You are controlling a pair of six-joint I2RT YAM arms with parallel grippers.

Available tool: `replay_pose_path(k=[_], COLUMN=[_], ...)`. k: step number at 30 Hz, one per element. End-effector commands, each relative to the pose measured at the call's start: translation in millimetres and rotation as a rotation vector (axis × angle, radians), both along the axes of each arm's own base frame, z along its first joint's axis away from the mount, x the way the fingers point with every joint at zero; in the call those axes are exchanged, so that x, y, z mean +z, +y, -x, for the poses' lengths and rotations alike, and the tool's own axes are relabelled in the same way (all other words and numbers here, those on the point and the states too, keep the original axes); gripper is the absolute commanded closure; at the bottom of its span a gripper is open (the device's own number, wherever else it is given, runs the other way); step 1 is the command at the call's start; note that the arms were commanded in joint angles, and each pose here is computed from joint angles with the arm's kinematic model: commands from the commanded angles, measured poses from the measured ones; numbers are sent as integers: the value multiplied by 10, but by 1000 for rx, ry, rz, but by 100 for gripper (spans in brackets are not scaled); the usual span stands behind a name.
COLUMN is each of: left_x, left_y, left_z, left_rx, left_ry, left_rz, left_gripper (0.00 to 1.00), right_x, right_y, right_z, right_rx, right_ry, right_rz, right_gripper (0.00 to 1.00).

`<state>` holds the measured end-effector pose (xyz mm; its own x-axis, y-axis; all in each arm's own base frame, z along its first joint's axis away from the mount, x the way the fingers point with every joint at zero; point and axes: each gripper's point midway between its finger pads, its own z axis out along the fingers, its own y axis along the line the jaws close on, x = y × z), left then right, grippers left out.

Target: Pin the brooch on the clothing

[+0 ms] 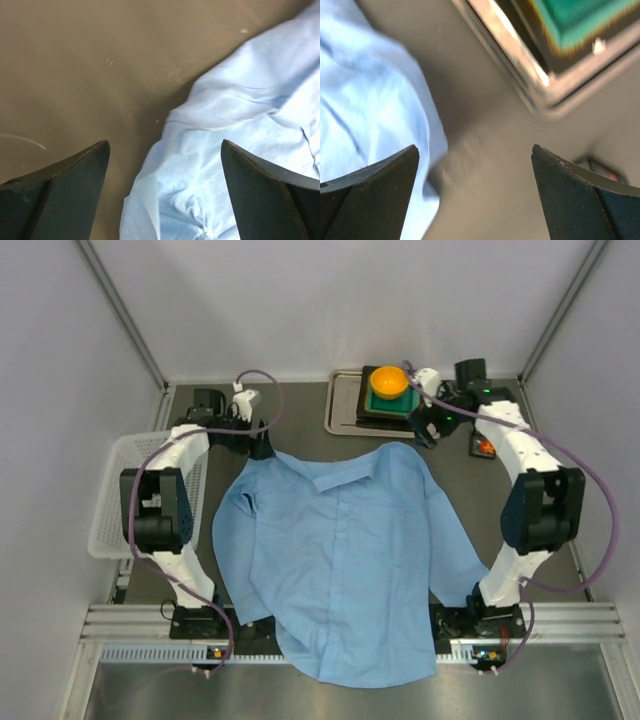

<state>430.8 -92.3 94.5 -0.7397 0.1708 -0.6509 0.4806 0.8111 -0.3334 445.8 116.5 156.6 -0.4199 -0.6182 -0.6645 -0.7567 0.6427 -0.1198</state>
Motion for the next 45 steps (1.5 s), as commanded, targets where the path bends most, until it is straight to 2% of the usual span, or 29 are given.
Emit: replay_pose_path(k=[1, 3, 4, 7, 10, 17, 24, 27, 29, 30, 31, 32, 33, 34, 37, 38, 40, 41, 43, 44, 45], left_x=[720, 660, 616, 450, 254, 50, -58, -68, -76, -101, -110, -144, -165, -207, -254, -244, -239, -220, -194, -126, -125], left_y=[-405, -641, -698, -920, -1038, -1234, -1274, -1294, -1304, -1304, -1307, -1317, -1318, -1310, -1312, -1322, -1334, -1356, -1369, -1396, -1375], left_z=[120, 307, 352, 522, 589, 591, 481, 405, 377, 378, 382, 403, 403, 425, 470, 461, 442, 397, 302, 125, 44], left_rx=[-441, -589, -691, -885, -985, -1056, -1006, -970, -963, -971, -980, -996, -1024, -1041, -1088, -1092, -1086, -1074, -983, -927, -831], left_ry=[-448, -488, -544, -584, -571, -562, -571, -589, -596, -597, -600, -596, -612, -605, -615, -617, -616, -626, -585, -623, -572], left_rz=[-71, -80, -120, -151, -165, -168, -185, -186, -185, -186, -186, -185, -204, -218, -232, -228, -223, -220, -200, -201, -190], left_gripper=[3, 6, 7, 10, 13, 15, 15, 14, 14, 14, 15, 15, 15, 17, 29, 46, 59, 72, 87, 100, 100], right_x=[23, -31, -173, -375, -580, -1011, -1263, -1352, -1404, -1422, -1424, -1424, -1409, -1392, -1237, -1191, -1035, -985, -852, -772, -739], right_y=[-446, -701, -786, -1049, -1130, -1268, -1190, -1168, -1164, -1155, -1141, -1140, -1148, -1168, -1256, -1306, -1413, -1456, -1605, -1680, -1807], right_z=[1032, 1324, 1584, 1983, 2251, 2474, 2775, 2798, 2806, 2818, 2809, 2803, 2767, 2736, 2564, 2512, 2365, 2321, 2201, 2120, 2089], right_rx=[38, 20, 46, 55, 75, 22, 5, -5, -16, -31, -36, -46, -78, -93, -169, -189, -223, -236, -271, -287, -313], right_ry=[247, 321, 402, 485, 536, 652, 746, 799, 824, 838, 839, 841, 838, 829, 755, 727, 648, 624, 563, 527, 513], right_rz=[-5, -16, 2, 44, 79, 149, 125, 108, 102, 95, 88, 85, 87, 97, 106, 112, 145, 159, 200, 214, 240], right_gripper=[7, 7, 7, 10, 10, 19, 24, 33, 44, 52, 75, 94, 100, 100, 100, 100, 100, 100, 100, 100, 100])
